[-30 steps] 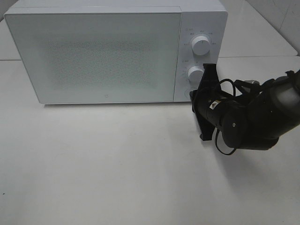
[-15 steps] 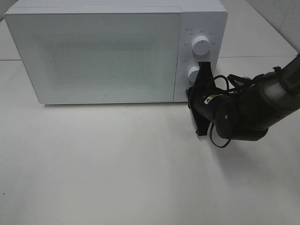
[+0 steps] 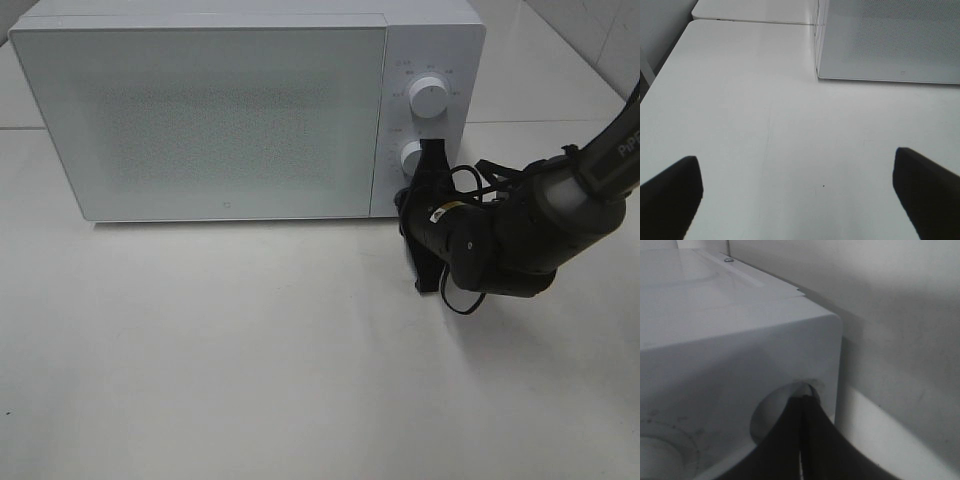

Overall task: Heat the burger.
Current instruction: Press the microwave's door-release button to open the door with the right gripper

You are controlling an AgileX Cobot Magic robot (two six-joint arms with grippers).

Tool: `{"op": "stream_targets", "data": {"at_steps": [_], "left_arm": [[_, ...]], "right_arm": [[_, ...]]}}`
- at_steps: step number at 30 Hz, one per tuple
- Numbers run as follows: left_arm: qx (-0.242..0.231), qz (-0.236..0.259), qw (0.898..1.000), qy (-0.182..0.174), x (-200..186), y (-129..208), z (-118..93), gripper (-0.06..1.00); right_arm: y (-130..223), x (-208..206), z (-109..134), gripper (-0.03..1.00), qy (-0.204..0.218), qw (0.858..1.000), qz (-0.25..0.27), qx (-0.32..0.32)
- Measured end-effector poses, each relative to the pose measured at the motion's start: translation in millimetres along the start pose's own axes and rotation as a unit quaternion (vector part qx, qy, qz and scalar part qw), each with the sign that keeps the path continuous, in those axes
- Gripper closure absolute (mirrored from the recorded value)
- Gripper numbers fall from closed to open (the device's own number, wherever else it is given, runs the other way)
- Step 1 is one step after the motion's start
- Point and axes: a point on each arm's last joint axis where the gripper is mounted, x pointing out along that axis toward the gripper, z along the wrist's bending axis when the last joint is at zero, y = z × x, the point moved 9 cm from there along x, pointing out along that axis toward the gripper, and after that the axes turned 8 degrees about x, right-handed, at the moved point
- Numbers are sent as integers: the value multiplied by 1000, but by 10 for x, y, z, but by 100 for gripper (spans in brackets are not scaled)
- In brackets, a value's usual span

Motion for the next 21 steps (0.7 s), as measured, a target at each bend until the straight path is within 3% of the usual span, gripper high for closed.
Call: {"op": "stream_targets", "data": {"at_steps": [10, 21], "left_arm": [[0, 0, 1000, 0, 0, 0, 0, -3], [0, 0, 1000, 0, 0, 0, 0, -3]], "right_arm": [[15, 32, 133, 96, -29, 1000, -13, 2], [27, 79, 97, 96, -16, 1000, -19, 10]]}}
